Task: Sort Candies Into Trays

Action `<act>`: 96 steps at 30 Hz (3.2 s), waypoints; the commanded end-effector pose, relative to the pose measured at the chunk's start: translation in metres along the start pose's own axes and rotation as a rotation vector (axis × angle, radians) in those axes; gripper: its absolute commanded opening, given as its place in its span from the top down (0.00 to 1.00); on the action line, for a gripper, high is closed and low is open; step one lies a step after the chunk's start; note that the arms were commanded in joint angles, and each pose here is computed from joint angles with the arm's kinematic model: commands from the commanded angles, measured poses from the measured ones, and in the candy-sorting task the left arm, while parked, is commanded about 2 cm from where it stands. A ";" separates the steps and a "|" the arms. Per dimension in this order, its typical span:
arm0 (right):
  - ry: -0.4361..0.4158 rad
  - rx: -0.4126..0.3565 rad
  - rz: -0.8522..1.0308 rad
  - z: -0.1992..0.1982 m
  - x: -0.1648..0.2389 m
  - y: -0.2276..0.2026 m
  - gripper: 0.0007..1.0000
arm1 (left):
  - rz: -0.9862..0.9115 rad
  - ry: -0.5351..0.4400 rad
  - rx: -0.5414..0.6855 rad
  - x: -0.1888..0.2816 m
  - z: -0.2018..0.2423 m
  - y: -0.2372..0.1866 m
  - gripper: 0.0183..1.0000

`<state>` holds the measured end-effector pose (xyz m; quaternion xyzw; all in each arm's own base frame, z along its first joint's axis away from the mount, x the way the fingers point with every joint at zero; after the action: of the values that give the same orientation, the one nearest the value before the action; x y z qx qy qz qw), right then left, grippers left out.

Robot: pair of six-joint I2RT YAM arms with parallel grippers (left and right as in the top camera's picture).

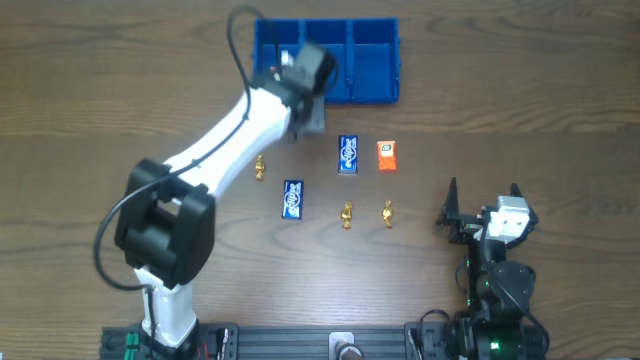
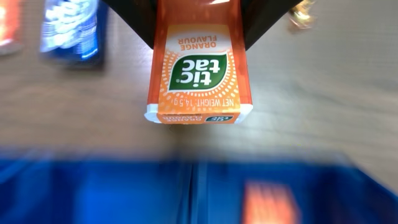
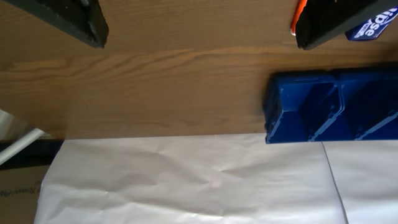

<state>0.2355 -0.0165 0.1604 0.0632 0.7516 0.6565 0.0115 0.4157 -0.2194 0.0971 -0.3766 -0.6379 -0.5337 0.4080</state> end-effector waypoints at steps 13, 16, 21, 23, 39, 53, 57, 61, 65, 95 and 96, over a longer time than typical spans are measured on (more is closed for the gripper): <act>-0.008 0.014 0.000 -0.002 0.000 0.000 0.00 | -0.228 -0.051 0.032 0.020 0.024 0.141 0.70; -0.008 0.014 0.000 -0.002 0.000 0.000 0.00 | -0.189 -0.056 0.014 0.003 0.020 0.133 0.70; -0.008 0.014 0.000 -0.002 0.000 0.000 0.00 | -0.163 -0.042 0.011 -0.008 0.022 0.127 0.69; -0.008 0.014 0.000 -0.002 0.000 0.000 0.00 | -0.156 -0.037 0.008 -0.008 0.024 0.126 0.69; -0.008 0.014 0.000 -0.002 0.000 0.000 0.00 | -0.125 -0.035 0.006 -0.008 0.024 0.119 0.17; -0.008 0.014 0.000 -0.002 0.000 0.000 0.00 | -0.018 -0.186 -0.074 0.026 -0.142 0.001 0.17; -0.008 0.014 0.000 -0.002 0.000 0.000 0.00 | 0.077 -0.159 -0.080 0.003 -0.164 -0.051 0.18; -0.008 0.014 0.000 -0.002 0.000 0.000 0.00 | 0.182 -0.142 -0.091 -0.026 -0.179 -0.097 0.19; -0.008 0.014 0.000 -0.002 0.000 0.000 0.00 | 0.216 -0.117 -0.075 -0.041 -0.177 -0.110 0.19; -0.008 0.014 0.000 -0.002 0.000 0.000 0.00 | 0.241 -0.011 0.018 -0.070 -0.158 -0.120 0.26; -0.008 0.014 0.000 -0.002 0.000 0.000 0.00 | 0.243 -0.009 0.018 -0.071 -0.157 -0.121 0.27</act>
<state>0.2355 -0.0165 0.1604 0.0632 0.7516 0.6565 0.0115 0.3475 -0.4040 0.0209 -0.4633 -0.6021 -0.4664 0.4532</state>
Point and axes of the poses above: each gripper's point midway between its finger pads, its own x axis back along the fingers, its own z axis along the line the jaws close on, y = z × x, the point moved 1 cm from there along x, back along the fingers, and after that the axes turned 8 degrees about x, right-handed, at the moved point
